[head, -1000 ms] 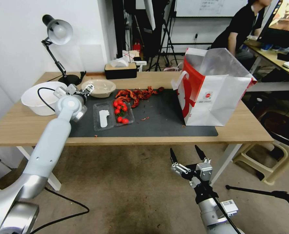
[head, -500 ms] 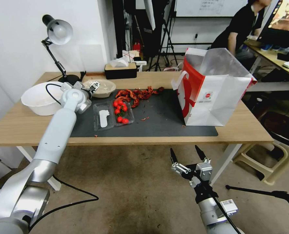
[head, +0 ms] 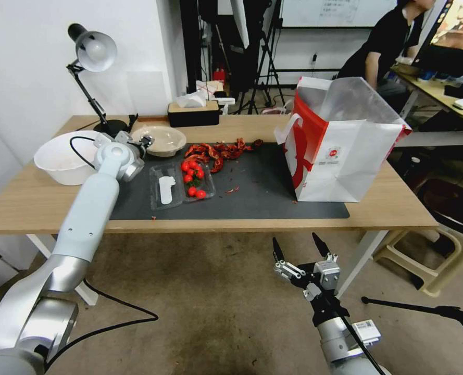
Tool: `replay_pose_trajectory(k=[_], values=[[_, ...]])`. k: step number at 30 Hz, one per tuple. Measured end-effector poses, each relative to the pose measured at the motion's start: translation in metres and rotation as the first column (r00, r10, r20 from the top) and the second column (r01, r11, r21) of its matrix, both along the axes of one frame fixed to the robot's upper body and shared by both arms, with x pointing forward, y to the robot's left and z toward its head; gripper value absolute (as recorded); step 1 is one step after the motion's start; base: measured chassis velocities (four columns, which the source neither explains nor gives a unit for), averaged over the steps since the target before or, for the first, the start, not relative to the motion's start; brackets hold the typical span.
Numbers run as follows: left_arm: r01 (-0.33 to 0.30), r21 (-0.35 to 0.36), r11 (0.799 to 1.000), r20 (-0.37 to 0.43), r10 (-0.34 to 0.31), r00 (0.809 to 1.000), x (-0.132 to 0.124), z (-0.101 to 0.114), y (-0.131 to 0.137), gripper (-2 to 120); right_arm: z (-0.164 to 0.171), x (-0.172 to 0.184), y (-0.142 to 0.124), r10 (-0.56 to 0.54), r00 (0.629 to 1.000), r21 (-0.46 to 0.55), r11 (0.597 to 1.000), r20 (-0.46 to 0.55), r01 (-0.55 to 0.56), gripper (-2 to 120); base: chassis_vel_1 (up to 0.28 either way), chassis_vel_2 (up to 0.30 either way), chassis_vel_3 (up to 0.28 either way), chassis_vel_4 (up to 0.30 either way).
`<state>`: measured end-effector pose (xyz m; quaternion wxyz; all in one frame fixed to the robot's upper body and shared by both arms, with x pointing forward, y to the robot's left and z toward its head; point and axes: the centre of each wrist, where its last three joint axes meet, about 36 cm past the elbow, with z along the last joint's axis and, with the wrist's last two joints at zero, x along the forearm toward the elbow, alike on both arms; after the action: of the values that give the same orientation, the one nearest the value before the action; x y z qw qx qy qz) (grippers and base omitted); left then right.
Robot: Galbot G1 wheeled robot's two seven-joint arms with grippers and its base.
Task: Pick up the trash from the table and place it into the takeout bag.
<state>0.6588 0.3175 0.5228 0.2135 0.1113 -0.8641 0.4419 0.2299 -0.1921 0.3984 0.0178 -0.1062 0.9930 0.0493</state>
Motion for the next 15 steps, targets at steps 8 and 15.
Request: replay_pose_trajectory(k=[8, 15], values=[[-0.003, -0.03, 1.0, 0.052, 0.005, 0.999, -0.011, -0.007, 0.003, 11, -0.002, 0.0, 0.003, 0.001, 1.0, 0.0, 1.0, -0.008, -0.001, 100, 0.0, 0.0, 0.0, 0.0], [0.087, 0.101, 0.991, 0.322, -0.115, 0.94, -0.035, 0.019, -0.015, 5, -0.002, 0.001, 0.002, 0.003, 1.0, -0.002, 1.0, -0.008, -0.003, 100, 0.0, 0.0, 0.0, 0.0]])
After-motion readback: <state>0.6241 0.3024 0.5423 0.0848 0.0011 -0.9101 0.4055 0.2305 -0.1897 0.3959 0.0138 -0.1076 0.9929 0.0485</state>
